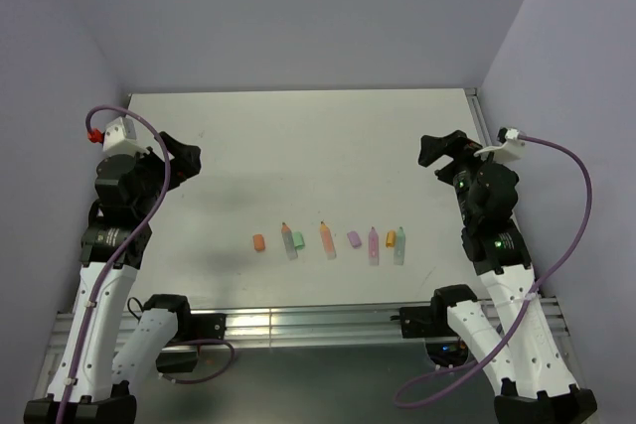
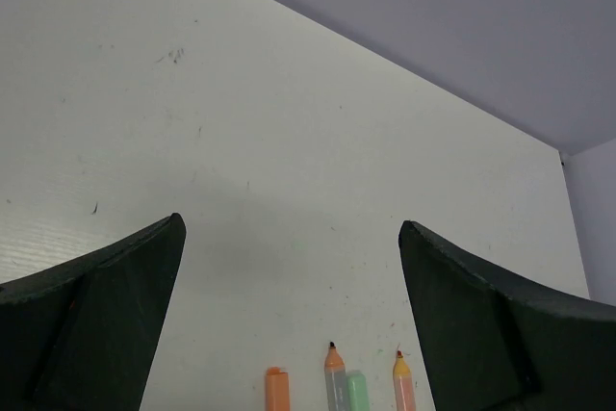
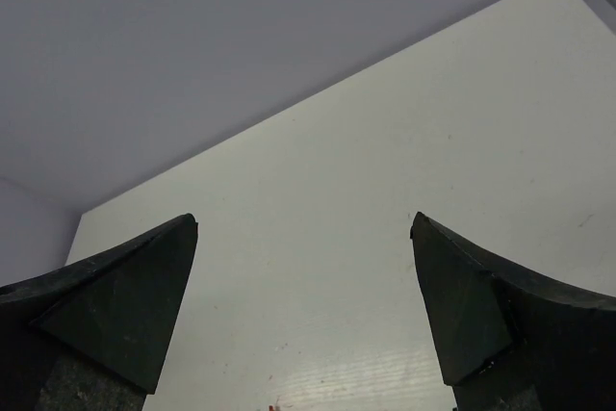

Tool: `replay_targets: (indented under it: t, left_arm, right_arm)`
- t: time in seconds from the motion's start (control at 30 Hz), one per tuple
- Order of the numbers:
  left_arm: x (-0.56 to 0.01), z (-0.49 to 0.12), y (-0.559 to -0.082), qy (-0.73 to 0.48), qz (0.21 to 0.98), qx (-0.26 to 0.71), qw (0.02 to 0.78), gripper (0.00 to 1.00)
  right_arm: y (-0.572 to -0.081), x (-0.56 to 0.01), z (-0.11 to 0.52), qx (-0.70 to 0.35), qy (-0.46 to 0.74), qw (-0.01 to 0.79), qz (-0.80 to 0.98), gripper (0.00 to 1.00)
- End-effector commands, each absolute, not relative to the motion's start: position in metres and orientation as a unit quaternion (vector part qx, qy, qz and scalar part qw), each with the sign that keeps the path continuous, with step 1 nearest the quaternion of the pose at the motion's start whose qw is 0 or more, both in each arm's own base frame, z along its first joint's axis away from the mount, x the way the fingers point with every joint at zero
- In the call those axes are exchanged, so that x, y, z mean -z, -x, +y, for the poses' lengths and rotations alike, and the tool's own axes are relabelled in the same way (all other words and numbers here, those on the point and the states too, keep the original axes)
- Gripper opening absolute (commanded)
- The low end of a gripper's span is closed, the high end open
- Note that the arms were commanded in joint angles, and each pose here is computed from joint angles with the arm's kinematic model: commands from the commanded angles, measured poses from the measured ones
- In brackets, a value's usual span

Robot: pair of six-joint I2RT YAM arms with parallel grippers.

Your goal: Insert the pens into the pen caps

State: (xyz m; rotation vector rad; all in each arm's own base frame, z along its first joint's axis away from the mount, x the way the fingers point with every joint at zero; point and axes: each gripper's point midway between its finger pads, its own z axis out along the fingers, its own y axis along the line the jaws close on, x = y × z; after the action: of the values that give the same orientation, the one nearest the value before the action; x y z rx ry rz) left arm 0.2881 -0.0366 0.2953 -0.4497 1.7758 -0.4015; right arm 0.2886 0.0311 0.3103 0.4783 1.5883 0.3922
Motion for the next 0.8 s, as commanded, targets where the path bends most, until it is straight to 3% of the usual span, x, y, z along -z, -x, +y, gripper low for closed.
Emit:
replay_targets:
  t: [0.0, 0.57, 0.7, 0.77]
  left_arm:
    - [-0.304, -0.035, -0.288, 0.190, 0.751, 0.174, 0.608, 0.99]
    - [-0.306, -0.036, -0.287, 0.190, 0.749, 0.178, 0.610, 0.99]
    - [-0.305, -0.038, -0.288, 0.194, 0.751, 0.185, 0.603, 0.99]
    - [-0.304, -0.041, -0.288, 0.192, 0.753, 0.191, 0.600, 0.99]
  right_arm:
    - [-0.286, -0.320, 0.023, -0.158, -0.219, 0.671, 0.690, 1.00]
    - [-0.288, -0.300, 0.011, -0.121, -0.250, 0.640, 0.716, 0.99]
    - [-0.289, -0.272, 0.009, -0.093, -0.271, 0.577, 0.765, 0.88]
    - [-0.284, -0.251, 0.008, -0.077, -0.287, 0.535, 0.791, 0.77]
